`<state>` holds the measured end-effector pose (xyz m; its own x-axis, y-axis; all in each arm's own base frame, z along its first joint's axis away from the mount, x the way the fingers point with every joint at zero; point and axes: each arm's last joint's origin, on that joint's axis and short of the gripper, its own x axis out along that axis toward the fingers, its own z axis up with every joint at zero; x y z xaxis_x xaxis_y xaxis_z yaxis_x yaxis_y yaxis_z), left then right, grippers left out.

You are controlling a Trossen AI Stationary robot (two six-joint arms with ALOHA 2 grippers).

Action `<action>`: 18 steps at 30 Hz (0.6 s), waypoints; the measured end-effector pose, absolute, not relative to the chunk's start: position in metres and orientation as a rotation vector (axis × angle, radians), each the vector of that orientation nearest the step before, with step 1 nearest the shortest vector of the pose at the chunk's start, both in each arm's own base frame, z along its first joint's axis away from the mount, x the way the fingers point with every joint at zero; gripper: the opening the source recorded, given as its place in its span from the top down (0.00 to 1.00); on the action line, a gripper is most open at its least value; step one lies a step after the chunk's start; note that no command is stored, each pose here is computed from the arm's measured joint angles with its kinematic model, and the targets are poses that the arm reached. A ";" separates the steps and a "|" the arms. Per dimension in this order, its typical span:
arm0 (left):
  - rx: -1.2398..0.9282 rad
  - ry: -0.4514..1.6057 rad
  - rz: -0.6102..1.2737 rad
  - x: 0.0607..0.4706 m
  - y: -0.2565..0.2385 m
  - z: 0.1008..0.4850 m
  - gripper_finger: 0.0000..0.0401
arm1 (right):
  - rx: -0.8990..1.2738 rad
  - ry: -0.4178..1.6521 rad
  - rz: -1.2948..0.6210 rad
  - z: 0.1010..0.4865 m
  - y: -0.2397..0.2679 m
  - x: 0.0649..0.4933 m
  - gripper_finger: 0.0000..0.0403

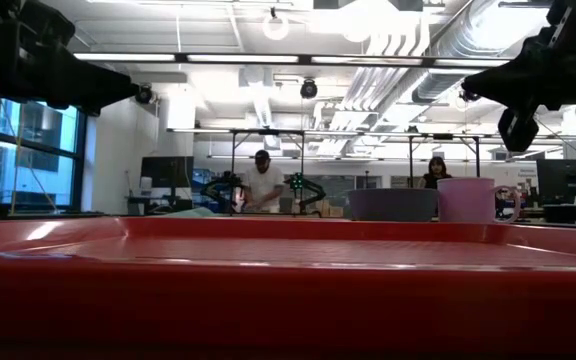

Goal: Set up tray
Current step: Put the purple cup on top right of the red serving tray

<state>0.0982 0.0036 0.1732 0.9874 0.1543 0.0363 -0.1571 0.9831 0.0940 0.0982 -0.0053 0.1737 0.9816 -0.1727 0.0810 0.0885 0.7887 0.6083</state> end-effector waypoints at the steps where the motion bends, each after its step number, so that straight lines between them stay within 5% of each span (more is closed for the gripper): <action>1: 0.097 -0.029 0.157 0.098 0.004 0.173 0.52 | 0.629 -0.144 -0.142 0.175 -0.005 0.098 1.00; 9: 0.097 -0.030 0.163 0.098 0.004 0.173 0.52 | 0.450 -0.234 -0.233 0.214 -0.008 0.088 0.90; 18: 0.096 -0.037 0.174 0.098 0.004 0.174 0.52 | 0.401 -0.037 -0.410 0.261 -0.012 0.071 0.42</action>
<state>0.0980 0.0040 0.1741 0.9842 0.1713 0.0448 -0.1748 0.9803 0.0918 0.0708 -0.0117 0.2611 0.9174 -0.3954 -0.0452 0.3811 0.8400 0.3863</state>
